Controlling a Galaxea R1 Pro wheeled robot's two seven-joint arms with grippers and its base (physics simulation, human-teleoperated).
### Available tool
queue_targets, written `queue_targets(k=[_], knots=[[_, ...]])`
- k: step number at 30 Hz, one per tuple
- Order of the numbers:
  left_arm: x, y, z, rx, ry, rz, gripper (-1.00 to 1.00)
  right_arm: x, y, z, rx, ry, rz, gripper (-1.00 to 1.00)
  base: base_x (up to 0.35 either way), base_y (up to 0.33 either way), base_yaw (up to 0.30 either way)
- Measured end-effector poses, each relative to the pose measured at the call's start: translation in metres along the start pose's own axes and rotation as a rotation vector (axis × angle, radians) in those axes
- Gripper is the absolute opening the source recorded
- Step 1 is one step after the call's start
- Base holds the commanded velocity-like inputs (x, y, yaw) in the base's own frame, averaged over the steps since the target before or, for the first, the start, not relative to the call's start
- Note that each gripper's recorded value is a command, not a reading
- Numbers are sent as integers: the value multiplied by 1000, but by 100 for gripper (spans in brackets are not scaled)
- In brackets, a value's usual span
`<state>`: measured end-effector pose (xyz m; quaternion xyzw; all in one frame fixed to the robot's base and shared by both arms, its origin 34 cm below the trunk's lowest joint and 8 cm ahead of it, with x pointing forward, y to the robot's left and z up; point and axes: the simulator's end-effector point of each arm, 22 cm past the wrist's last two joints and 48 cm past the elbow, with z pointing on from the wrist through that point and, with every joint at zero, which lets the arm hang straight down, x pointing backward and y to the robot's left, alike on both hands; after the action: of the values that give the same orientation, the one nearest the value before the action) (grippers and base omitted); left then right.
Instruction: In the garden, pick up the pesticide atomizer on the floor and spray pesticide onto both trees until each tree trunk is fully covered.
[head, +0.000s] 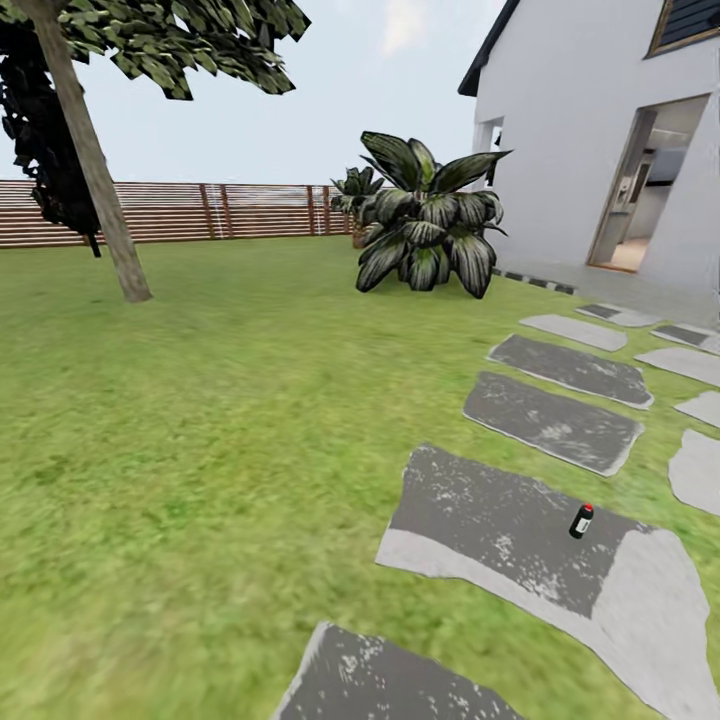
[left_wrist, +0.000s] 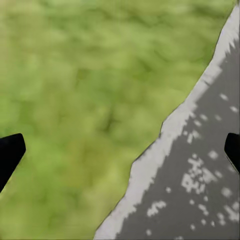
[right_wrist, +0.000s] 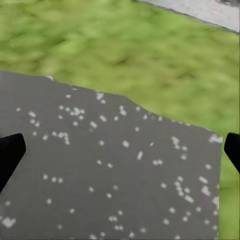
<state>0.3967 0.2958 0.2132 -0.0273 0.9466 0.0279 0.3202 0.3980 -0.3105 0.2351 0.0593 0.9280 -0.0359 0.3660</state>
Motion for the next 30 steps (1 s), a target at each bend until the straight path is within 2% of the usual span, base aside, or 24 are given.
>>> queue_targets(k=[30], knots=[[0,0,0,0,0,0,100,0,0,0,1,0,1,100,315,156,-295]])
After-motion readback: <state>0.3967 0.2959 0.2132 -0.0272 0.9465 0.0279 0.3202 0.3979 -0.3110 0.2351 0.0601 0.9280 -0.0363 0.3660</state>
